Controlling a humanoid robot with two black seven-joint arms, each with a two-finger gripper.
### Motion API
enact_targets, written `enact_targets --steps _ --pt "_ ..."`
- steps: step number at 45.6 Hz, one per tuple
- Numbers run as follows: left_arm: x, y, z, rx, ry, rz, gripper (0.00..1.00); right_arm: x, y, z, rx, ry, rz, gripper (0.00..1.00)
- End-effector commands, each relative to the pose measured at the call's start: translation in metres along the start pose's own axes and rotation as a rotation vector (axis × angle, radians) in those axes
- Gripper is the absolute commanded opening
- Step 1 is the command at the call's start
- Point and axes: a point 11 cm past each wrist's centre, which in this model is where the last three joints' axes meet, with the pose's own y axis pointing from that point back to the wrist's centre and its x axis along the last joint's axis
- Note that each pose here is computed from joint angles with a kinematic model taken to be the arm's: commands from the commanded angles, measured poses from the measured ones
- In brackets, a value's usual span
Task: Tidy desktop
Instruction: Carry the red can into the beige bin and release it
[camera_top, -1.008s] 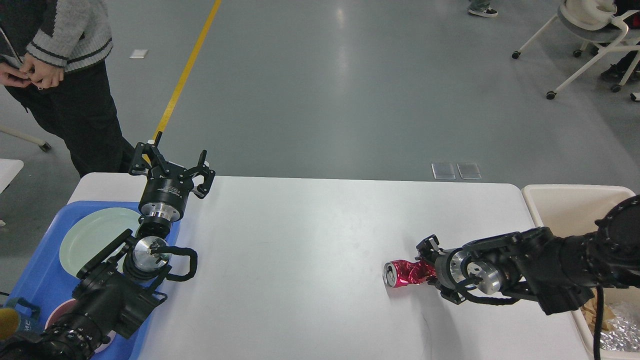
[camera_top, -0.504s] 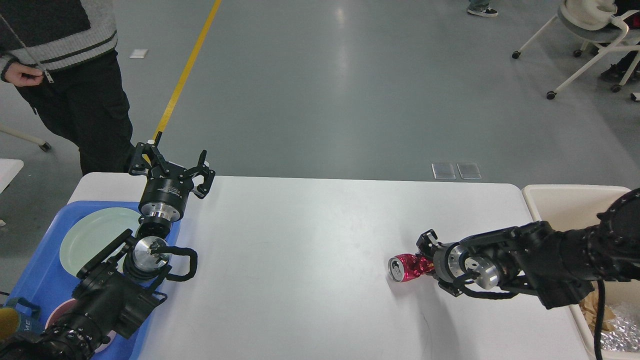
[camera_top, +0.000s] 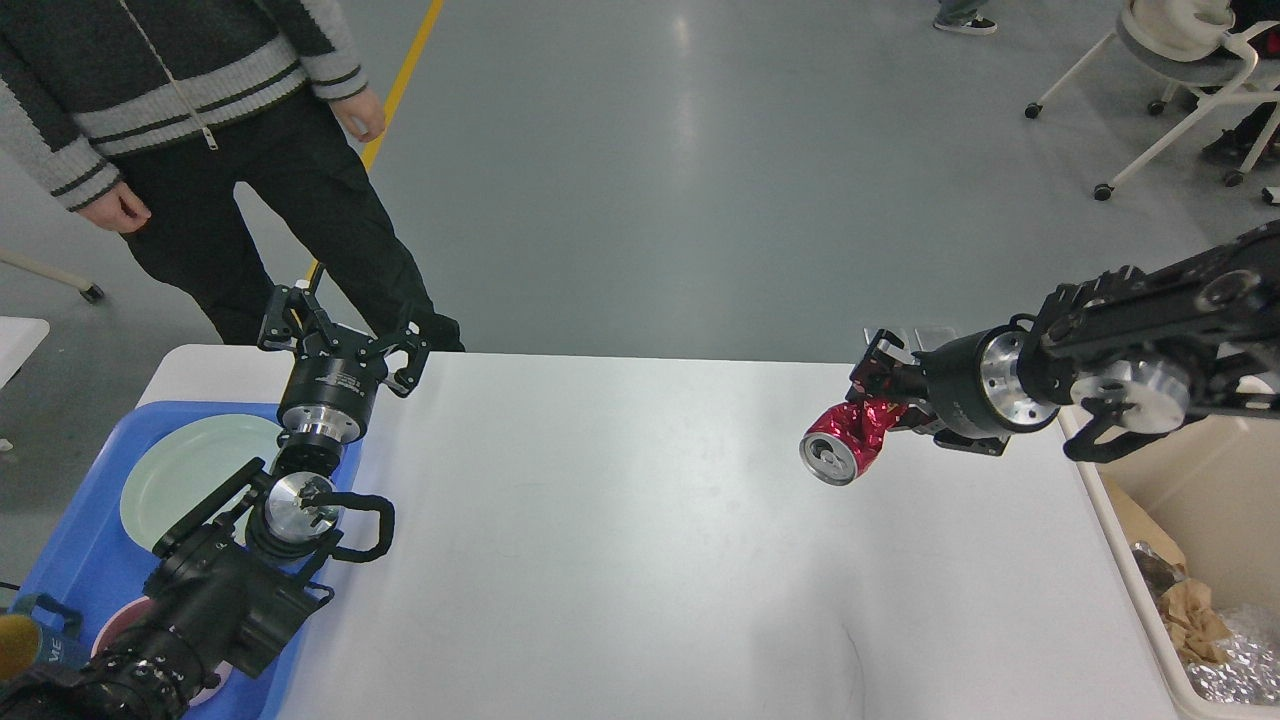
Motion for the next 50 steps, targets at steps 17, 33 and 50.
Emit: enact_targets --steps 17,33,50 --pt "0.000 0.000 0.000 0.000 0.000 0.001 0.97 0.097 -0.025 0.186 -0.353 -0.073 0.296 0.00" --pt "0.000 0.000 0.000 0.000 0.000 0.001 0.97 0.116 -0.029 0.380 -0.650 -0.031 0.677 0.00" --pt "0.000 0.000 0.000 0.000 0.000 0.001 0.97 0.108 -0.034 0.384 -0.649 -0.144 0.691 1.00"
